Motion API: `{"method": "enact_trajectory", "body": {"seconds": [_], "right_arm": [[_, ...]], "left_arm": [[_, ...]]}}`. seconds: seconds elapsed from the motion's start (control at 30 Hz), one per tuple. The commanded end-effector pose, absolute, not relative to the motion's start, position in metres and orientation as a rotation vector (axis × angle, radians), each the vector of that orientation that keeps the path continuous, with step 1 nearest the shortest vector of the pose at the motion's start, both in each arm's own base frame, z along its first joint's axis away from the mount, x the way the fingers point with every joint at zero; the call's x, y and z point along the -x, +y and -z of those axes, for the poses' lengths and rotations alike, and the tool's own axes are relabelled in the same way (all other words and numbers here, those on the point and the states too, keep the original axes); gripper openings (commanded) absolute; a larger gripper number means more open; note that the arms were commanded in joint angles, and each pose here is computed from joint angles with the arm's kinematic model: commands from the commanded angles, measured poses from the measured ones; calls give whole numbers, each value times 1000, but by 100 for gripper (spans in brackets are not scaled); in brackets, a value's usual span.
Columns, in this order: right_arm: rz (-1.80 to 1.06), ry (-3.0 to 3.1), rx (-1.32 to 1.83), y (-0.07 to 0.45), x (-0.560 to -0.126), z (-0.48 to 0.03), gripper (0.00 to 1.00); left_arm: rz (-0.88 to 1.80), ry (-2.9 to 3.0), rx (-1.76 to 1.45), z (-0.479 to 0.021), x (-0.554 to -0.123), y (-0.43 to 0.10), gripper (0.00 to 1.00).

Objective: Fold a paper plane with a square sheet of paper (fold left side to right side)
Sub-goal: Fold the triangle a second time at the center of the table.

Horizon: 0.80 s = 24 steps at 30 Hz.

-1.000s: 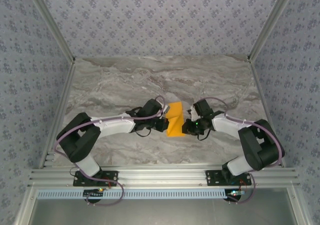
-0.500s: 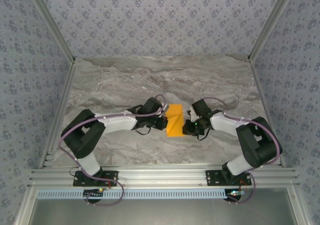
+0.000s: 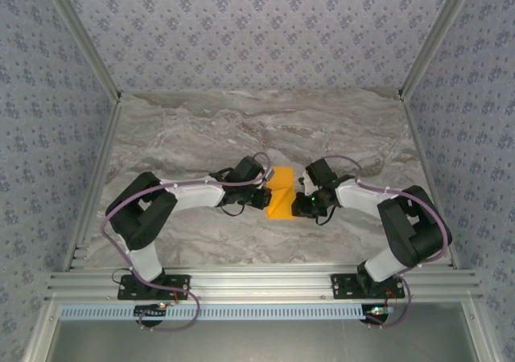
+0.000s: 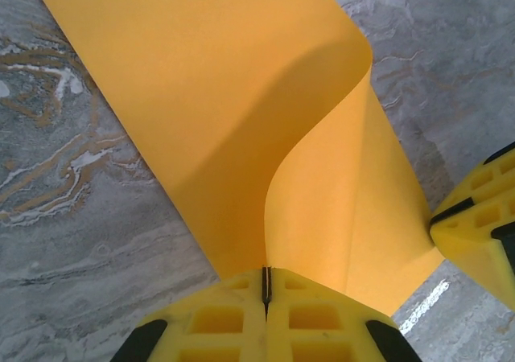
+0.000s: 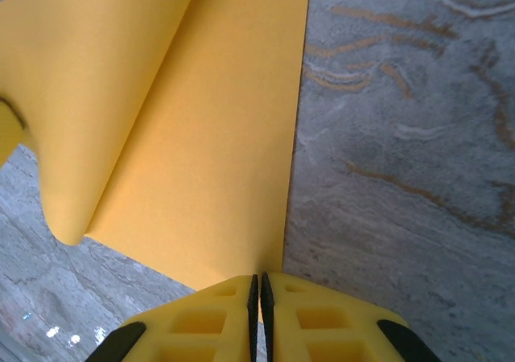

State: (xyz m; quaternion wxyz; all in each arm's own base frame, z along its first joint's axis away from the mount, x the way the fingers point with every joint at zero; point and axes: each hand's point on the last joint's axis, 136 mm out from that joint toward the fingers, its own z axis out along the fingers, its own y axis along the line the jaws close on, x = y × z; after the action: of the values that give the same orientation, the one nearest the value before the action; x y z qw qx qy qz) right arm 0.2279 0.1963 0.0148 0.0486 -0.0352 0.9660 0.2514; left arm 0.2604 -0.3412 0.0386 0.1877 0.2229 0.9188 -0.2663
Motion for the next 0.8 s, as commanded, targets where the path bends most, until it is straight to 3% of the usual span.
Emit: {"method": "enact_trajectory", "body": {"seconds": [0.0, 0.77], "right_arm": [[-669, 3025, 127, 186, -215, -2, 15], [-609, 3059, 166, 183, -212, 1, 16]], "left_arm": [[742, 2578, -644, -42, -267, -344, 0], [689, 2598, -642, -33, -275, -344, 0]]}}
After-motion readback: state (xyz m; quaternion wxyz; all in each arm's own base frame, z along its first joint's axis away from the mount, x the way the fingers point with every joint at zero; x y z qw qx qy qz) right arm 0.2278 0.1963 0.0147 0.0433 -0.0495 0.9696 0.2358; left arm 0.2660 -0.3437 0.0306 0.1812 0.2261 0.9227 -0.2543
